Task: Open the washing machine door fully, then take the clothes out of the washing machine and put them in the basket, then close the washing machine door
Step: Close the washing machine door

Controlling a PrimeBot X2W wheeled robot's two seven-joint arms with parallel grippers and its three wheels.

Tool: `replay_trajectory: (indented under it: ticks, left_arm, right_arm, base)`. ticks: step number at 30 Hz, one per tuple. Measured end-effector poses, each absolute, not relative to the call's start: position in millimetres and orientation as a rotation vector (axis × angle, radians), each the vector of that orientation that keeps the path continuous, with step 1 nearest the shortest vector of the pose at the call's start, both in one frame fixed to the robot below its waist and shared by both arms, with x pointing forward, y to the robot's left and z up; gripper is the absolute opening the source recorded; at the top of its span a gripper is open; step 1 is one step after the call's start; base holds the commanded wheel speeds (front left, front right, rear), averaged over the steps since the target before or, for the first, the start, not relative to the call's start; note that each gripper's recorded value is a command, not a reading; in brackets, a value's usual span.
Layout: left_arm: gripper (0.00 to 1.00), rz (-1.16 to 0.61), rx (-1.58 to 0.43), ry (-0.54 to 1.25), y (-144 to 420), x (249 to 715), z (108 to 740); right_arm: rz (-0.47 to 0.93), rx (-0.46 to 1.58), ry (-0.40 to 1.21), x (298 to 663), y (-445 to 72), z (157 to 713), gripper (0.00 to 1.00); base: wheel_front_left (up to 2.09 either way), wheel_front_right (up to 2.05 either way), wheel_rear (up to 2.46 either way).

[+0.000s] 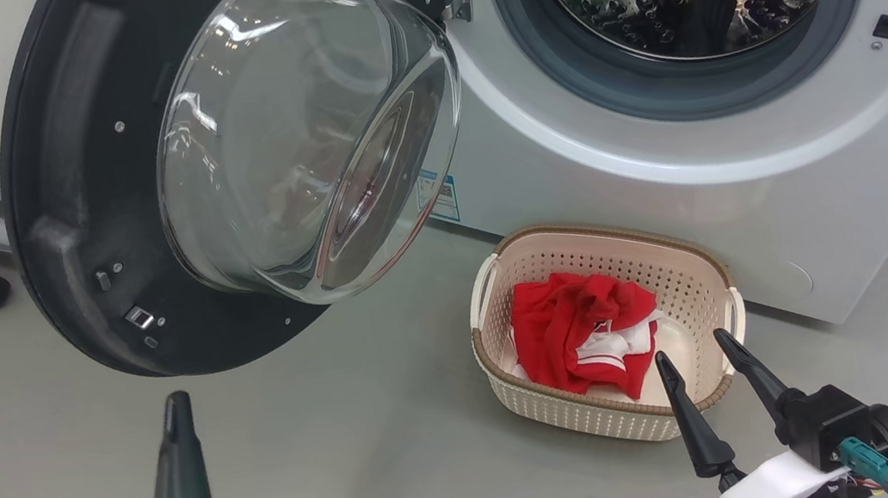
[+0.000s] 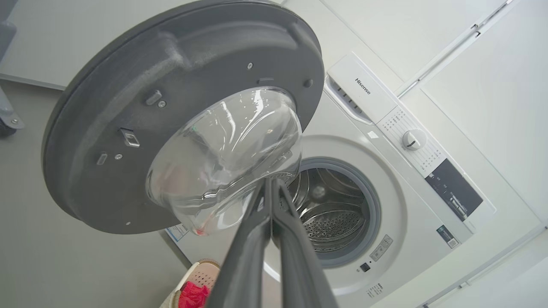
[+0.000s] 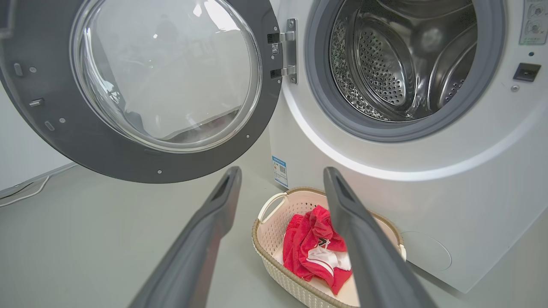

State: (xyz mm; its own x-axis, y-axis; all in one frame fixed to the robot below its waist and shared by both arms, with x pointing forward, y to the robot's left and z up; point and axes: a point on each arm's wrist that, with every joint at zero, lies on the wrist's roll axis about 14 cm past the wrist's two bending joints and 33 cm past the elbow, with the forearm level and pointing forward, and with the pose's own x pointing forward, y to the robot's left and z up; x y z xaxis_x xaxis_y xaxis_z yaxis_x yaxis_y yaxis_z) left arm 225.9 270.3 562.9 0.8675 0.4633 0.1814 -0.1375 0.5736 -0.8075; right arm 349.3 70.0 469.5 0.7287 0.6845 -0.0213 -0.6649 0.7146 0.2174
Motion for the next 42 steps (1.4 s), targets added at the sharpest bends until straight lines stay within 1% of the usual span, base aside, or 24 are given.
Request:
replay_trajectory:
  ticks: [5,8,11,14,16,19,23,25,30,34,39,42]
  left_arm:
    - [0.00,0.313,-1.091,-0.558,282.6,226.5,593.7]
    - [0.00,0.255,-1.136,-0.655,289.6,227.2,620.6]
    - [0.00,0.223,-1.144,-0.742,300.2,224.5,644.2]
    - [0.00,0.228,-1.089,-0.828,318.8,217.6,665.8]
    - [0.00,0.232,-1.035,-0.852,330.8,213.3,676.3]
    - [0.00,0.243,-0.952,-0.856,348.6,208.2,687.2]
    - [0.00,0.282,-0.906,-0.818,371.5,209.2,686.4]
    - [0.00,0.307,-0.937,-0.800,384.6,211.0,681.1]
    - [0.00,0.383,-0.973,-0.680,412.9,224.8,658.2]
    - [0.00,0.450,-1.057,-0.618,433.3,232.2,636.2]
    - [0.00,0.521,-1.131,-0.535,452.1,243.2,612.3]
    - [0.00,0.530,-1.176,-0.496,459.5,258.4,606.6]
  right_arm:
    - [0.749,0.205,0.110,350.7,70.7,467.2,1.00]
    - [0.748,0.210,0.108,352.5,71.4,467.7,1.00]
    - [0.741,0.214,0.110,355.0,70.1,466.5,1.00]
    - [0.732,0.216,0.114,357.5,68.3,464.8,1.00]
    - [0.729,0.219,0.114,358.8,67.9,464.5,1.00]
    - [0.724,0.222,0.115,360.8,67.1,463.7,1.00]
    - [0.711,0.222,0.118,364.5,64.9,461.6,1.00]
    - [0.710,0.226,0.119,365.9,64.9,460.8,1.00]
    - [0.713,0.216,0.114,372.5,64.2,458.5,1.00]
    - [0.712,0.214,0.117,375.7,63.7,455.7,1.00]
    - [0.705,0.220,0.114,378.4,62.5,455.9,1.00]
    - [0.687,0.222,0.114,381.3,57.2,454.9,1.00]
  base:
    - [0.00,0.00,0.00]
    - [0.00,0.00,0.00]
    - [0.00,0.00,0.00]
    - [0.00,0.00,0.00]
    - [0.00,0.00,0.00]
    - [0.00,0.00,0.00]
    - [0.00,0.00,0.00]
    - [0.00,0.00,0.00]
    - [0.00,0.00,0.00]
    - [0.00,0.00,0.00]
    - [0.00,0.00,0.00]
    - [0.00,0.00,0.00]
